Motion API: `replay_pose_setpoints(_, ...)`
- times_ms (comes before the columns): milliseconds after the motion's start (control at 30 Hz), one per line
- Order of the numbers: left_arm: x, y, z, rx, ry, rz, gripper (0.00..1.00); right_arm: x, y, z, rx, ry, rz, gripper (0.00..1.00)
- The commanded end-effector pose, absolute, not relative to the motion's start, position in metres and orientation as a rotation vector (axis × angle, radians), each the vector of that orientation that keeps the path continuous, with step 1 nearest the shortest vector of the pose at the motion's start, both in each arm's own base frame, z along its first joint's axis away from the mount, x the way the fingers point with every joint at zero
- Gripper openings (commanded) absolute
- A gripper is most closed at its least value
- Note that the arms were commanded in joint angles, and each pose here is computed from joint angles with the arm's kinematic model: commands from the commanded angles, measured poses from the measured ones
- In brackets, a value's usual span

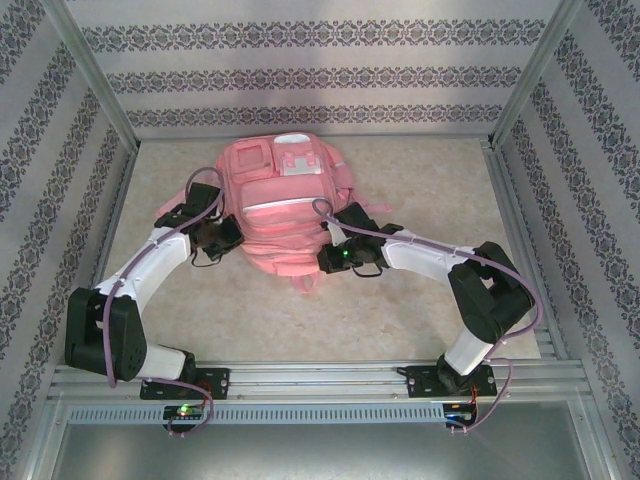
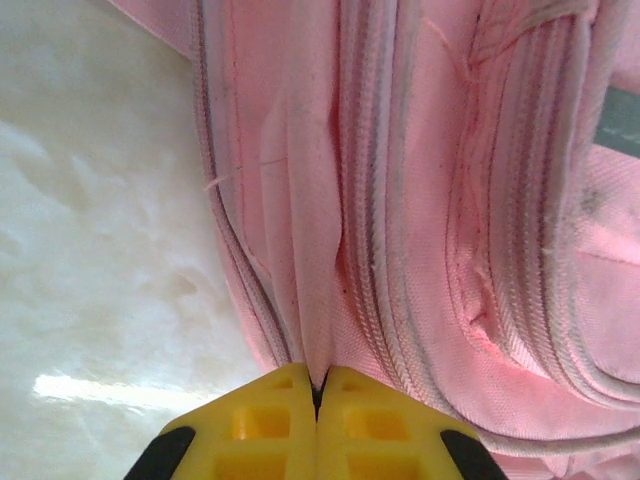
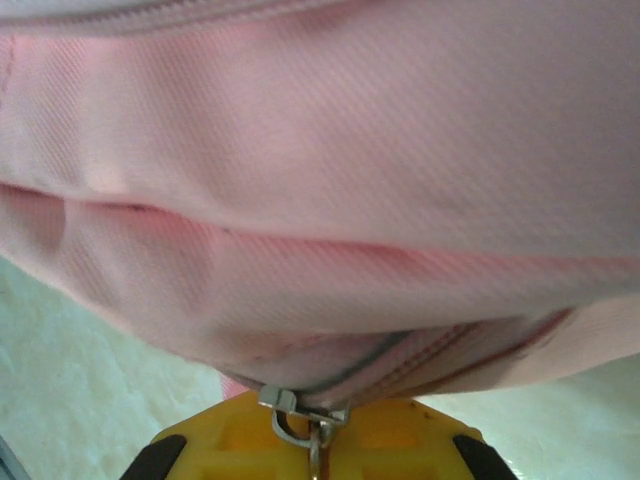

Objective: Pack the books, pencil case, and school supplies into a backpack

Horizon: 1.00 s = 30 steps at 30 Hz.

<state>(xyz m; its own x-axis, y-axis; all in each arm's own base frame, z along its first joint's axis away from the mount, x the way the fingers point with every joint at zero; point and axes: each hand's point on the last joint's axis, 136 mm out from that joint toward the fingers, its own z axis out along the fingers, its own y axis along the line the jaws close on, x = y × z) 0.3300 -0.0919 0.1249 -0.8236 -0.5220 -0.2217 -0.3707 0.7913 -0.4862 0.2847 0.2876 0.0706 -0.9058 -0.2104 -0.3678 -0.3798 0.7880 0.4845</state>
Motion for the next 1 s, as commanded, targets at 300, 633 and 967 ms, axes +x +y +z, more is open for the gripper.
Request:
replay_pose_setpoints(300,0.301,-0.074,0.146,-0.805,2.66,-0.407,0.59,0.275,0.369,0.059,-0.484,2.719,0.886,0.0)
replay_pose_setpoints(633,0.289,-0.125,0.128,-1.06,2.6,-0.601,0.66,0.284,0.39,0.055,-0.336,2.702,0.967,0.0)
replay_pose_setpoints(967,0.322,-0.128,0.092,-1.115,2.525,-0.588,0.51,0.284,0.391,0.05,-0.312,2.699,0.987,0.0)
